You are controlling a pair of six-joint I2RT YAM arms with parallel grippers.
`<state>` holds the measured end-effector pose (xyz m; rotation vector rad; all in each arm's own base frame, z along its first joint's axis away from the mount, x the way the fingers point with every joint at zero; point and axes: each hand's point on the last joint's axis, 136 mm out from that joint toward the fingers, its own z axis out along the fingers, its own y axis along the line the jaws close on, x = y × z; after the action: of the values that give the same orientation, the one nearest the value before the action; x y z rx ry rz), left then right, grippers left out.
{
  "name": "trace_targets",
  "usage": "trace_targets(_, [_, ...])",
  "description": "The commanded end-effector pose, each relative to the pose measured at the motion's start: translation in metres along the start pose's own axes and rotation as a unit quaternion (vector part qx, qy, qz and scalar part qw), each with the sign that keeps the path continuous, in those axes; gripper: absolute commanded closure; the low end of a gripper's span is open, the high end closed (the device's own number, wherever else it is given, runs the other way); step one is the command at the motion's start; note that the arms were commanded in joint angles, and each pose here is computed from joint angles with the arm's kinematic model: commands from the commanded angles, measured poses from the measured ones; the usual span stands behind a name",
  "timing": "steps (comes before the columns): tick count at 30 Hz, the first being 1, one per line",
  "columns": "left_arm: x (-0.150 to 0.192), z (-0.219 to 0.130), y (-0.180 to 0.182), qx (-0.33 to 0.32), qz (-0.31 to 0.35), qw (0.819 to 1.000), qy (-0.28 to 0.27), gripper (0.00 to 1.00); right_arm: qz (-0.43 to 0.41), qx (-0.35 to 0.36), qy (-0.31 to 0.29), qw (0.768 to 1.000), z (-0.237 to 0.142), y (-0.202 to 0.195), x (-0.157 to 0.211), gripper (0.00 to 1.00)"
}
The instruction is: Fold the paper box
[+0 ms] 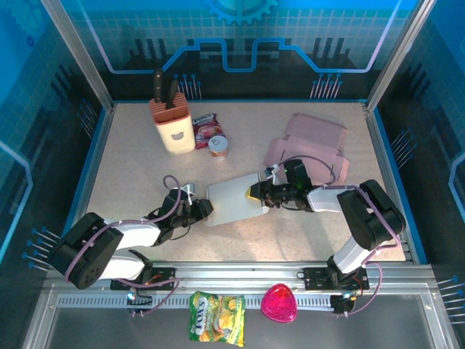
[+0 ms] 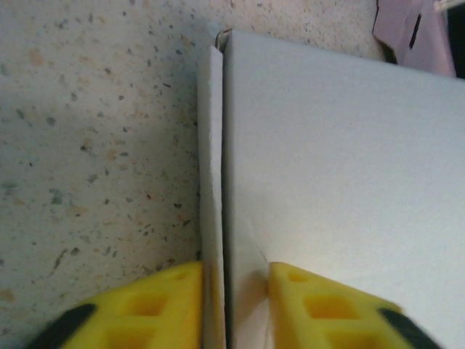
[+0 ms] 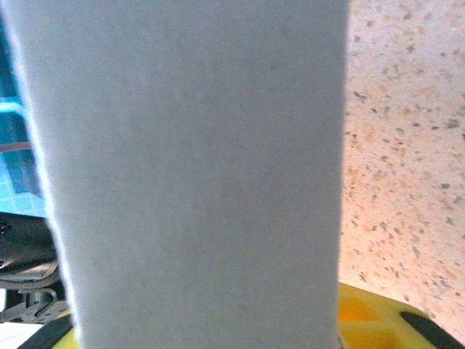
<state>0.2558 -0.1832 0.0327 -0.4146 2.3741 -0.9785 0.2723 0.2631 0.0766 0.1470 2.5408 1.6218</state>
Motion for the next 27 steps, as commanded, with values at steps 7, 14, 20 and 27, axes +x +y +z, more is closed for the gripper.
trace_targets(7, [-0.01,-0.048,-0.036,-0.048,0.215,0.975,-0.03,0.44,0.066,-0.054,-0.013,0.996,-0.013,0.012,-0.005,0.68])
trace_targets(14, [0.004,-0.078,-0.09,-0.045,0.469,0.879,-0.073,0.4,0.115,-0.059,-0.025,0.991,-0.035,0.012,-0.012,0.68])
trace_targets(20, [0.009,-0.065,-0.111,-0.119,0.619,0.772,-0.078,0.37,0.14,-0.059,-0.029,0.988,-0.052,0.018,-0.013,0.67])
trace_targets(27, [0.006,-0.037,-0.118,-0.2,0.699,0.681,-0.08,0.28,0.15,-0.06,-0.033,0.986,-0.066,0.02,-0.011,0.68])
